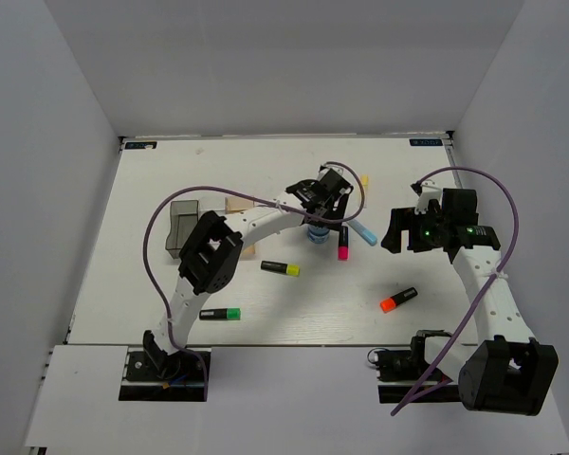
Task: Sort the stationery into containers
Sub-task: Pick up the stationery from the center of the board, then place the stationery in the storage box, then move the stationery to the corner of the board, then pick up the stationery from the corner of the board.
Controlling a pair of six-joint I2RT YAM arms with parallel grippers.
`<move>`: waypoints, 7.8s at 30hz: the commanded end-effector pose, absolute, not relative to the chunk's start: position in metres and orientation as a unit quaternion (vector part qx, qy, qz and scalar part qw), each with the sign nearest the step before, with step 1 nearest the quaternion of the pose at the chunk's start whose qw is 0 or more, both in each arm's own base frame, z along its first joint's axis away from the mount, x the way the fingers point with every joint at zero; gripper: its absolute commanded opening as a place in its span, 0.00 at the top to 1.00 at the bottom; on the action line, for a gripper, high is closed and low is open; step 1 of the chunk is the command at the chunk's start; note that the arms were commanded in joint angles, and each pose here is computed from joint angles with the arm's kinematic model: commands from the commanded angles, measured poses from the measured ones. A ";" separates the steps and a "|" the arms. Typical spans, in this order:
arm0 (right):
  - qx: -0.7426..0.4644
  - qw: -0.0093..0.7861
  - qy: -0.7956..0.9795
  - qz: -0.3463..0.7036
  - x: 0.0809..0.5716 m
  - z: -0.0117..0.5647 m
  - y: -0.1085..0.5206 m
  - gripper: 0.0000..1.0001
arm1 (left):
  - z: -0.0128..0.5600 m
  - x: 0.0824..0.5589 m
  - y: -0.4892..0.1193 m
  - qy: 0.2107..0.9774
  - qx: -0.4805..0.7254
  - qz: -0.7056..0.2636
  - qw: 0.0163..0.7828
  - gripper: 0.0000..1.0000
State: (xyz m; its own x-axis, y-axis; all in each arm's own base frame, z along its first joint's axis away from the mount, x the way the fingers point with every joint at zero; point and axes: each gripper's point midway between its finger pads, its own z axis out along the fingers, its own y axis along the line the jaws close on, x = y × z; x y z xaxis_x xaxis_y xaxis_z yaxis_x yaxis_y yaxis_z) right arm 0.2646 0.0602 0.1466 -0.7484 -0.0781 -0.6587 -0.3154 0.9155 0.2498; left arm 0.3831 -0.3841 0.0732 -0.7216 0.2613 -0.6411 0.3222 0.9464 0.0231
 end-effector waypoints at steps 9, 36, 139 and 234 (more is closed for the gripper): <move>-0.107 0.352 0.915 0.163 0.272 0.155 0.056 0.09 | 0.060 0.384 -0.391 0.932 0.144 -0.066 0.326 0.51; -0.125 0.345 0.909 0.197 0.267 0.151 0.068 0.73 | 0.234 0.343 -0.108 0.898 -0.047 0.033 0.436 1.00; -0.205 0.291 0.901 0.249 0.257 0.136 0.103 0.38 | 0.059 0.143 -0.111 0.847 -0.478 0.047 0.227 0.40; -0.210 0.292 0.899 0.251 0.250 0.137 0.102 0.36 | -0.015 0.146 -0.147 0.939 0.342 -0.038 0.028 0.99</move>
State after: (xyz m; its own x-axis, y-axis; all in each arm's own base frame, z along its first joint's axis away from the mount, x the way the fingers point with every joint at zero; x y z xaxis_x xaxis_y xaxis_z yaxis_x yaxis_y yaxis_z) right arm 0.2454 0.1009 0.1228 -0.7777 -0.2285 -0.5857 -0.4951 0.7967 0.3466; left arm 0.1500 -0.1317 0.0075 -0.7518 0.6572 -0.0538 0.6572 0.7535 0.0195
